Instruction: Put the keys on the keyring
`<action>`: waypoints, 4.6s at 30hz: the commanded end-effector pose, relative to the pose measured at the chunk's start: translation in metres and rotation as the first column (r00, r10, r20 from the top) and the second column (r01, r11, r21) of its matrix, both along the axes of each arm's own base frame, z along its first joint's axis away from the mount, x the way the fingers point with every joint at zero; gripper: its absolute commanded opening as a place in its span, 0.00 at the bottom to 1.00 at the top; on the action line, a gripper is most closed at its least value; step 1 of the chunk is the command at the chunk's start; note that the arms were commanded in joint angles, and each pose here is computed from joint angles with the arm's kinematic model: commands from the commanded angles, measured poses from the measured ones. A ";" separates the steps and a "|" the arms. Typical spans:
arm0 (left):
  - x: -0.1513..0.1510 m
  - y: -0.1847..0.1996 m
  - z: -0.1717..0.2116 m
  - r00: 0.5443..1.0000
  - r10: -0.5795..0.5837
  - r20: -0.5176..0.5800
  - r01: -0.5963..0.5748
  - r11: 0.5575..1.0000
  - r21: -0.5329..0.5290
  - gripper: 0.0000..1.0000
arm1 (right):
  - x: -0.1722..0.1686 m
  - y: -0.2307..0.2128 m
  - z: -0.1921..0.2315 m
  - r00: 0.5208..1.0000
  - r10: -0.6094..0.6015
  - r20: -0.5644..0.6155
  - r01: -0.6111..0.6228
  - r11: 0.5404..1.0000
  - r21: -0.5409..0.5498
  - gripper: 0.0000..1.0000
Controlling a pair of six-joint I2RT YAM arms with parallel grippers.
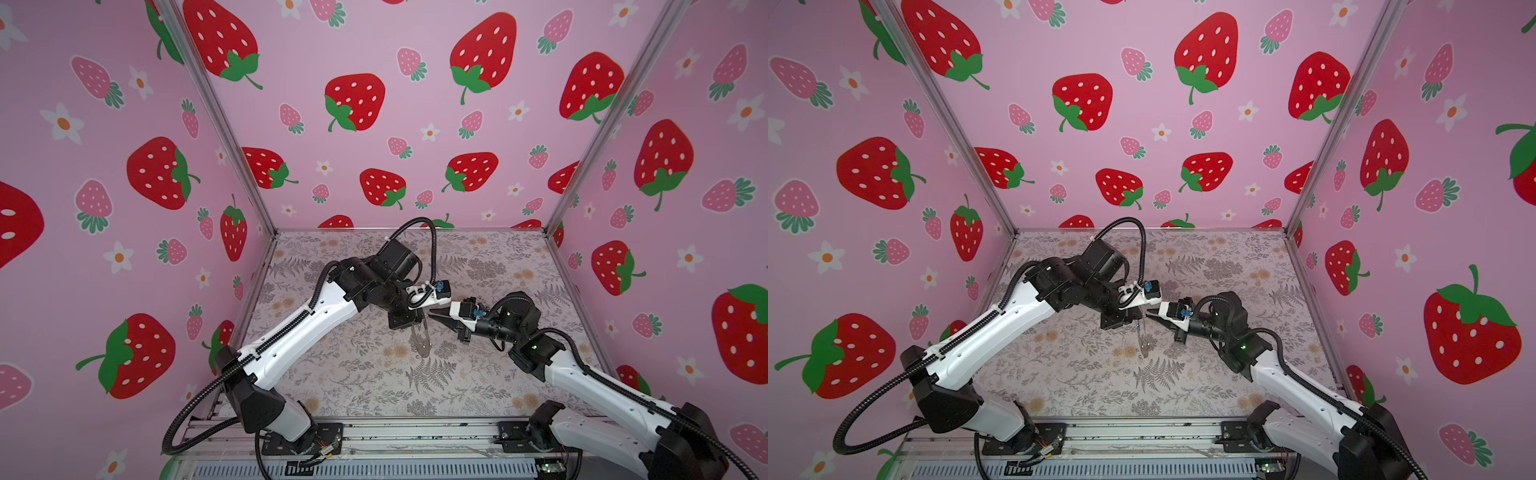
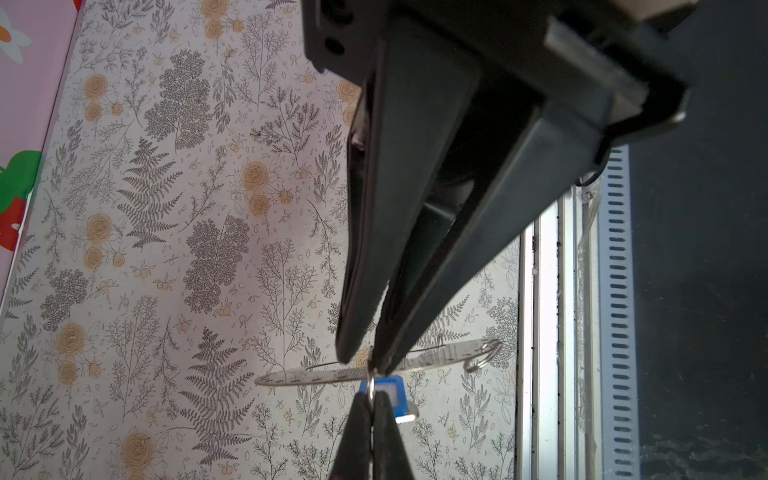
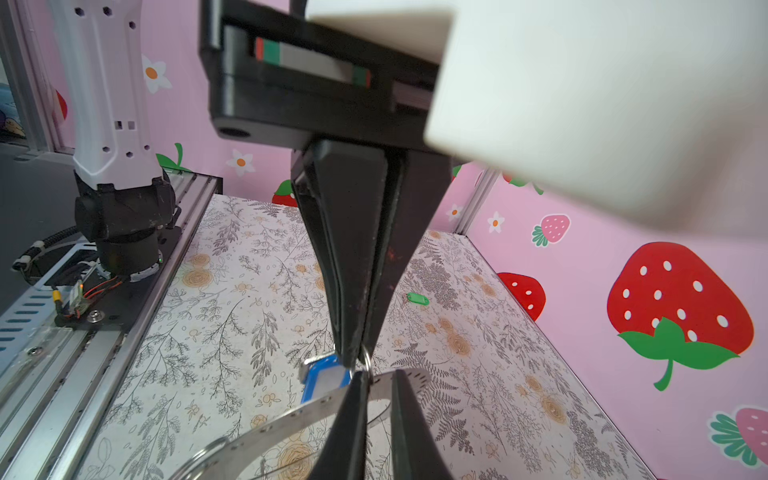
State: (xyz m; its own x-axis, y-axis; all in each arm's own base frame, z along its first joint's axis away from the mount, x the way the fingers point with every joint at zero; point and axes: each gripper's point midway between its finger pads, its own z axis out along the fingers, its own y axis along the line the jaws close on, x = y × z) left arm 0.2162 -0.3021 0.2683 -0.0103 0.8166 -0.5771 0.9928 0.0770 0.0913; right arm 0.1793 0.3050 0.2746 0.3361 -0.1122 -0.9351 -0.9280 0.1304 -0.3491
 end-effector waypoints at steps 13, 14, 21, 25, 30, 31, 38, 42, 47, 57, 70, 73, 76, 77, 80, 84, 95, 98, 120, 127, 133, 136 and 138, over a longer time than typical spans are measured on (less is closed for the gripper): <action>-0.012 -0.008 0.022 0.999 -0.045 -0.001 0.044 0.996 -0.083 0.00 | -0.004 -0.001 0.001 1.000 0.017 0.001 -0.017 0.999 0.028 0.11; -0.012 -0.008 0.022 0.999 -0.047 -0.001 0.047 0.995 -0.083 0.00 | -0.004 -0.001 0.002 1.000 0.016 0.003 -0.016 0.999 0.030 0.11; -0.014 -0.009 0.023 0.998 -0.056 -0.007 0.055 0.994 -0.091 0.00 | -0.004 -0.001 0.000 1.000 0.020 -0.003 -0.020 0.999 0.028 0.06; -0.015 -0.011 0.022 0.998 -0.063 -0.009 0.062 0.993 -0.098 0.00 | -0.005 0.000 -0.001 1.000 0.026 -0.009 -0.025 0.999 0.026 0.02; -0.014 -0.010 0.022 0.998 -0.062 0.000 0.062 0.992 -0.108 0.00 | -0.007 0.000 -0.002 0.999 0.036 -0.021 -0.035 0.999 0.034 0.01; -0.015 -0.010 0.024 0.998 -0.062 0.005 0.062 0.992 -0.113 0.00 | -0.007 0.000 -0.002 0.999 0.036 -0.023 -0.035 0.999 0.033 0.01; -0.014 -0.009 0.022 0.998 -0.055 0.016 0.057 0.991 -0.119 0.04 | -0.008 -0.001 0.001 0.999 0.036 -0.023 -0.035 0.998 0.055 0.00; -0.012 -0.006 0.020 0.999 -0.041 0.011 0.042 0.991 -0.130 0.21 | -0.008 -0.003 0.002 1.000 0.024 -0.020 -0.023 0.997 0.070 0.00; -0.003 0.005 0.018 1.000 0.011 -0.029 -0.016 0.985 -0.171 0.37 | -0.007 -0.004 0.007 1.000 0.015 -0.013 -0.013 0.996 0.091 0.00; 0.002 0.011 0.013 0.992 0.067 -0.108 -0.099 0.939 -0.328 0.37 | -0.005 -0.004 0.019 1.000 0.012 -0.016 -0.010 0.990 0.141 0.00; -0.002 -0.002 0.007 0.983 0.059 -0.171 -0.133 0.875 -0.465 0.34 | 0.000 -0.006 0.030 1.000 -0.021 -0.006 0.022 0.983 0.182 0.00; 0.001 -0.004 0.003 0.982 0.067 -0.177 -0.142 0.879 -0.455 0.30 | 0.000 -0.006 0.029 1.000 -0.022 -0.010 0.023 0.983 0.181 0.00; 0.003 -0.007 0.002 0.983 0.071 -0.169 -0.141 0.883 -0.448 0.28 | 0.000 -0.007 0.030 1.000 -0.025 -0.009 0.027 0.983 0.183 0.00; 0.004 -0.007 0.001 0.984 0.074 -0.163 -0.140 0.885 -0.443 0.27 | 0.000 -0.007 0.030 1.000 -0.027 -0.008 0.028 0.983 0.184 0.00; 0.005 -0.007 -0.001 0.985 0.081 -0.150 -0.138 0.893 -0.429 0.22 | 0.000 -0.008 0.030 0.999 -0.033 -0.007 0.033 0.982 0.186 0.00; 0.002 -0.005 -0.004 0.987 0.070 -0.146 -0.125 0.903 -0.411 0.14 | 0.001 -0.010 0.031 0.999 -0.046 -0.006 0.047 0.980 0.194 0.00; -0.010 -0.008 -0.006 0.984 -0.016 -0.180 -0.055 0.923 -0.381 0.00 | -0.002 -0.012 0.033 0.999 -0.038 0.000 0.037 0.976 0.216 0.00; -0.013 -0.009 -0.007 0.978 -0.044 -0.203 -0.036 0.927 -0.374 0.00 | -0.005 -0.012 0.034 1.000 -0.029 0.007 0.027 0.975 0.219 0.00; -0.030 -0.015 -0.010 0.923 -0.170 -0.345 0.034 0.930 -0.366 0.00 | -0.010 -0.015 0.034 1.000 -0.018 0.012 0.014 0.972 0.236 0.00; -0.029 -0.014 -0.014 0.911 -0.173 -0.375 0.033 0.935 -0.352 0.00 | -0.011 -0.016 0.034 1.000 -0.017 0.019 0.012 0.972 0.236 0.00; -0.028 -0.015 -0.016 0.900 -0.172 -0.401 0.027 0.940 -0.341 0.00 | -0.011 -0.015 0.031 1.000 -0.010 0.013 0.007 0.974 0.227 0.00; -0.024 -0.013 -0.015 0.920 -0.146 -0.365 0.020 0.945 -0.326 0.13 | -0.011 -0.015 0.028 1.000 -0.011 0.009 0.009 0.975 0.220 0.00; -0.017 -0.008 -0.014 0.946 -0.109 -0.307 0.004 0.946 -0.323 0.27 | -0.011 -0.016 0.026 1.000 -0.019 0.007 0.017 0.976 0.217 0.00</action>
State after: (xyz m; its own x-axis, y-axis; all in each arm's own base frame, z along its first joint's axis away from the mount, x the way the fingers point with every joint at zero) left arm 0.1987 -0.3151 0.2428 -0.2473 0.6093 -0.7533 0.9480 -0.0087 -0.3183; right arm 0.1714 0.2944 0.2848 0.2937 0.0417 -0.9550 -0.9398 0.1954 -0.2804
